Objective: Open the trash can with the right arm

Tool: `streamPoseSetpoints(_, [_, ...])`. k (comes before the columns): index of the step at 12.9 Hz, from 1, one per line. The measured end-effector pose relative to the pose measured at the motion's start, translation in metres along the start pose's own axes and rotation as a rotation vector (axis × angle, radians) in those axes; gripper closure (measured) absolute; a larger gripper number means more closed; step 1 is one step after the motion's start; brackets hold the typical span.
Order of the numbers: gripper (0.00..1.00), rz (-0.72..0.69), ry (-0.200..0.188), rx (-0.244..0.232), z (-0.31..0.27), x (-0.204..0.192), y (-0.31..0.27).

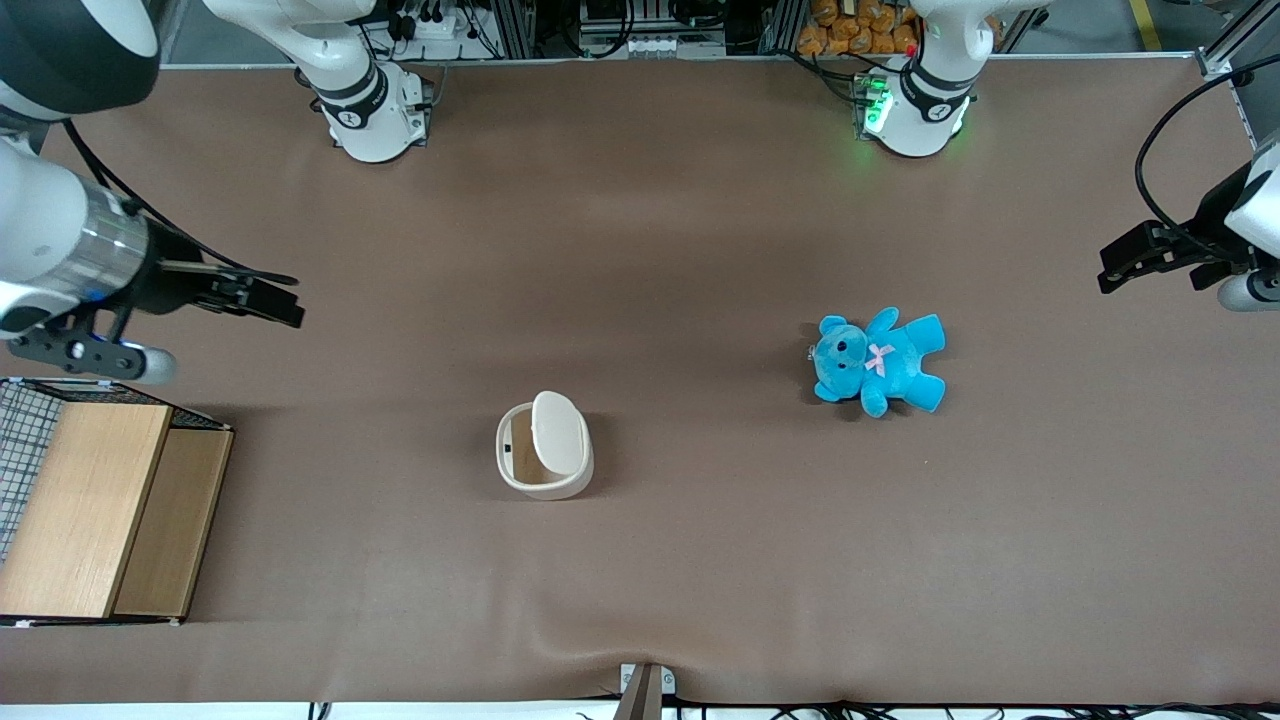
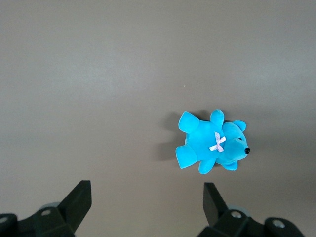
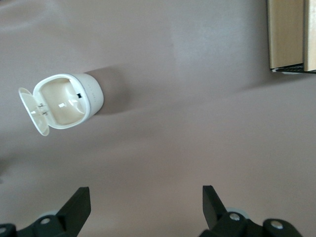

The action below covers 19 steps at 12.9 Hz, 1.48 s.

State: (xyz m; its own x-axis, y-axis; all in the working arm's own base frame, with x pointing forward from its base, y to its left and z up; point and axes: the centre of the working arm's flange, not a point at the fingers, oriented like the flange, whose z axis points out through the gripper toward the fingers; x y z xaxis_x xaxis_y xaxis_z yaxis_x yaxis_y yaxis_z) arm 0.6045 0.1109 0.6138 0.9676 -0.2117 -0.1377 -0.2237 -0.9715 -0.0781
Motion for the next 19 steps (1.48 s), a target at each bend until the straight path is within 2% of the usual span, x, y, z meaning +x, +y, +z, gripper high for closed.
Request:
streamPoseSetpoints(3, [0.00,-0.011,0.054,0.000,0.007,-0.023,0.018])
streamPoseSetpoints(5, [0.00,-0.041,0.063,-0.006,0.007,-0.031,0.049])
streamPoseSetpoints(8, [0.00,-0.074,0.077,-0.003,-0.001,-0.022,0.102])
streamPoseSetpoints(14, [0.00,-0.105,0.115,-0.013,-0.012,-0.018,0.105])
streamPoseSetpoints(19, [0.00,-0.110,0.118,-0.015,-0.013,-0.017,0.105])
